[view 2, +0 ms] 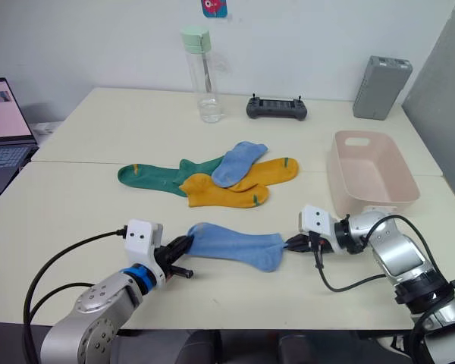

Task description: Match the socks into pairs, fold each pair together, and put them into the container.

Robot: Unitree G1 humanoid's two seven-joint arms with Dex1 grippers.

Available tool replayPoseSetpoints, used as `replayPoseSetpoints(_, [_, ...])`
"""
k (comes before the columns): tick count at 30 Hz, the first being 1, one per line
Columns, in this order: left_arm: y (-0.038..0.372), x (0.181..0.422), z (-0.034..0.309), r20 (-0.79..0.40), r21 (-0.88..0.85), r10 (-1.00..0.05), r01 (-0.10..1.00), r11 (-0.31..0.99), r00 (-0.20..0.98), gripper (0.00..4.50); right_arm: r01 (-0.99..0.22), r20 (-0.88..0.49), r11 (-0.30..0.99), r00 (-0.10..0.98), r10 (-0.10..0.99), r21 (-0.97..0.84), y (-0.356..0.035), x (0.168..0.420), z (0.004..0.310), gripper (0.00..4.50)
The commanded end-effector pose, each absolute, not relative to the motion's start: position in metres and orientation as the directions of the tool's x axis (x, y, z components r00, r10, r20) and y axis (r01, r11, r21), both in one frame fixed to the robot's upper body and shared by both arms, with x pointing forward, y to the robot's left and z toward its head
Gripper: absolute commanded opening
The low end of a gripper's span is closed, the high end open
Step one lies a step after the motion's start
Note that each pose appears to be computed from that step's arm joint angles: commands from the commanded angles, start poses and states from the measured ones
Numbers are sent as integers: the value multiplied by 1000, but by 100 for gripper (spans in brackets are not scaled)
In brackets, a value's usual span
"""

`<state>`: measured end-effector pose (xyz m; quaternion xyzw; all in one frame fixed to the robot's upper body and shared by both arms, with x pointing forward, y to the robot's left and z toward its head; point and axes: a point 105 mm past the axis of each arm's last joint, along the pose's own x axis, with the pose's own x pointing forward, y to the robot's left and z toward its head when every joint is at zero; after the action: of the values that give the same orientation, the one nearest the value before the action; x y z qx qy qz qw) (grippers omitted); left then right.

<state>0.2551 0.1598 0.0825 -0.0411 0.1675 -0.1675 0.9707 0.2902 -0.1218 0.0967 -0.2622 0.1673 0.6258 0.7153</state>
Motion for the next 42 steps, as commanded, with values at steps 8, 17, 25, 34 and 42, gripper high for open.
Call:
replayPoseSetpoints(8, [203, 252, 116, -273, -118, -513, 501, 857, 814, 343, -922, -413, 384, 331, 848, 48, -136, 268, 125, 379])
replayPoseSetpoints(17, [207, 279, 112, -344, -68, -624, 644, 762, 702, 343, -804, -449, 571, 453, 770, 167, -121, 260, 97, 379])
replayPoseSetpoints(25, [196, 287, 92, -386, -54, -660, 698, 714, 645, 326, -774, -447, 604, 480, 755, 190, -111, 262, 88, 382])
replayPoseSetpoints(34, [187, 281, 88, -353, -112, -679, 692, 713, 643, 78, -778, -426, 582, 454, 782, 238, -109, 261, 91, 147])
replayPoseSetpoints(42, [188, 258, 91, -334, -191, -649, 625, 757, 683, 0, -773, -414, 593, 476, 776, 224, -120, 271, 100, 2])
